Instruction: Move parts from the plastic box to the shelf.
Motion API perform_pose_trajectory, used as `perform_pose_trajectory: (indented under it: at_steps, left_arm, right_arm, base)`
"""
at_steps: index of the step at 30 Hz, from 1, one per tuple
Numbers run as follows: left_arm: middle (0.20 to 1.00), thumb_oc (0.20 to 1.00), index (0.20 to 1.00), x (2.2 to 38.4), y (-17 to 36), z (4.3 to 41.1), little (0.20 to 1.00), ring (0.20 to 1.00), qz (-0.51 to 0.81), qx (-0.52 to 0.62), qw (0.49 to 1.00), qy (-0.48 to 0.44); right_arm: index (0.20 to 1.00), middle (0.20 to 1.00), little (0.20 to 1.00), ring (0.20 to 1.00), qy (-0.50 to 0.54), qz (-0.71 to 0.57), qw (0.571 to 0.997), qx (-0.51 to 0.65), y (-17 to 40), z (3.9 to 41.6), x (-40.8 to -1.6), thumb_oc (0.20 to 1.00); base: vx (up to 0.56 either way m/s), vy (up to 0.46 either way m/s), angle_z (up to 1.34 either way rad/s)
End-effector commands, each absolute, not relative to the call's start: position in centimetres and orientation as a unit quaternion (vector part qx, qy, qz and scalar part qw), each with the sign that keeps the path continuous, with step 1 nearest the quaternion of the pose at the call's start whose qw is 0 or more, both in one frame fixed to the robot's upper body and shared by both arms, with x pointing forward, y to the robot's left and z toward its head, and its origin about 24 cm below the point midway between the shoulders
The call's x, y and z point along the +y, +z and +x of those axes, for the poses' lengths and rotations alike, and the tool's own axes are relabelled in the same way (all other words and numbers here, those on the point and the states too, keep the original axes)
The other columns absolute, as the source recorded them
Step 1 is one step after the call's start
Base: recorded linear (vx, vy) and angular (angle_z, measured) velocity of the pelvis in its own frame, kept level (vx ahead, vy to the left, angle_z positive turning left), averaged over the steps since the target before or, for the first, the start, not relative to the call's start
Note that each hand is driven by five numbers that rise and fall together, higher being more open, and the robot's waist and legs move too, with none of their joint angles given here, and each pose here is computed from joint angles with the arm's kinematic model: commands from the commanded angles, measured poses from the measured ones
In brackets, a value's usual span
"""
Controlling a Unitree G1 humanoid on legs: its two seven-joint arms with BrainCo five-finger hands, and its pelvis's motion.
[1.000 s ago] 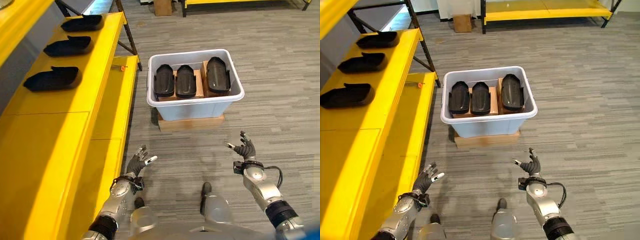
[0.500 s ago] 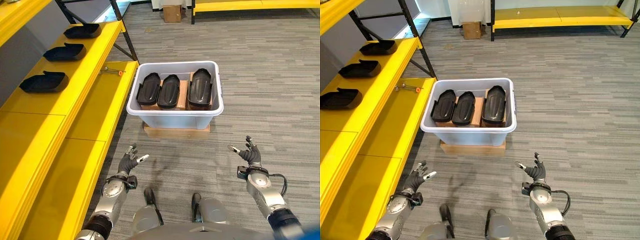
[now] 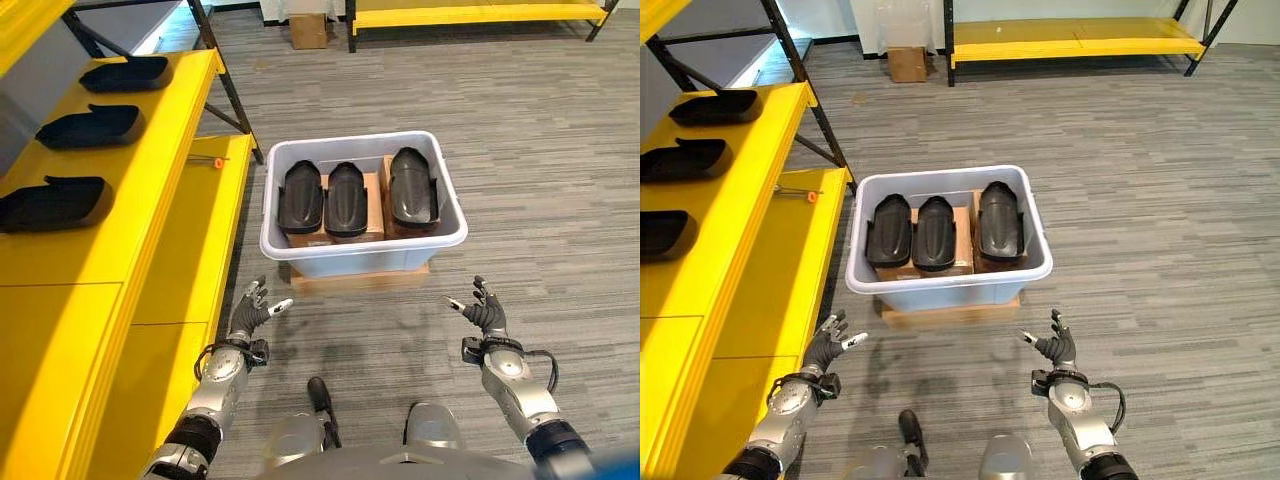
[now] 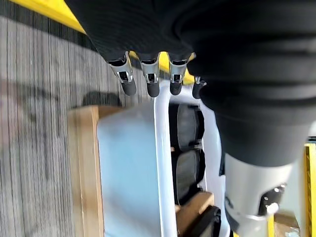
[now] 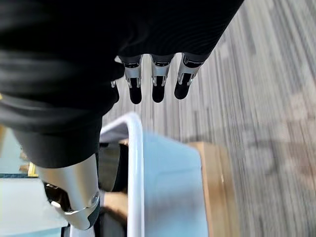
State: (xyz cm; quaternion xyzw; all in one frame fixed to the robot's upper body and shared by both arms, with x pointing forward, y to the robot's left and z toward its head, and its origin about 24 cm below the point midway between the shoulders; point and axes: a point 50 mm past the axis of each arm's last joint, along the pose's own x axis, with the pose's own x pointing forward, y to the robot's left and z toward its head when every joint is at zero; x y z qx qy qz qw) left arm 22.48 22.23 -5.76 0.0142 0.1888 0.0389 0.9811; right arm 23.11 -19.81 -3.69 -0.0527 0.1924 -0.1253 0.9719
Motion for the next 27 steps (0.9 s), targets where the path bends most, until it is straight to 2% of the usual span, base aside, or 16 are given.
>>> perform_pose_trajectory:
  at_steps: [1, 9, 20, 27]
  left_arm:
    - [1.000, 1.000, 1.000, 22.4, -4.4, 22.8, 1.000, 1.000, 0.041, 0.146, 0.988, 0.025]
    - [1.000, 1.000, 1.000, 22.6, -4.3, 22.8, 1.000, 1.000, 0.050, 0.152, 0.987, 0.015]
    - [1.000, 1.000, 1.000, 19.5, -5.8, 21.4, 1.000, 1.000, 0.045, 0.185, 0.979, -0.078]
    - [1.000, 1.000, 1.000, 18.9, -5.6, 21.6, 1.000, 1.000, 0.035, 0.182, 0.979, -0.088]
  right_arm:
    - [1.000, 1.000, 1.000, 1.000, -0.109, -0.042, 0.986, 0.121, -1.2, 24.9, -19.3, 1.000]
    - [1.000, 1.000, 1.000, 1.000, -0.108, -0.043, 0.989, 0.094, 0.1, 25.9, -19.3, 1.000]
    - [1.000, 1.000, 1.000, 1.000, -0.139, -0.051, 0.982, 0.116, -0.8, 24.5, -20.9, 1.000]
    - [1.000, 1.000, 1.000, 1.000, -0.143, -0.077, 0.979, 0.122, -0.9, 24.3, -22.0, 1.000]
  base:
    - [0.06, 0.232, -0.04]
    - [0.09, 0.100, -0.40]
    - [0.27, -0.209, 0.28]
    - [0.19, -0.171, 0.29]
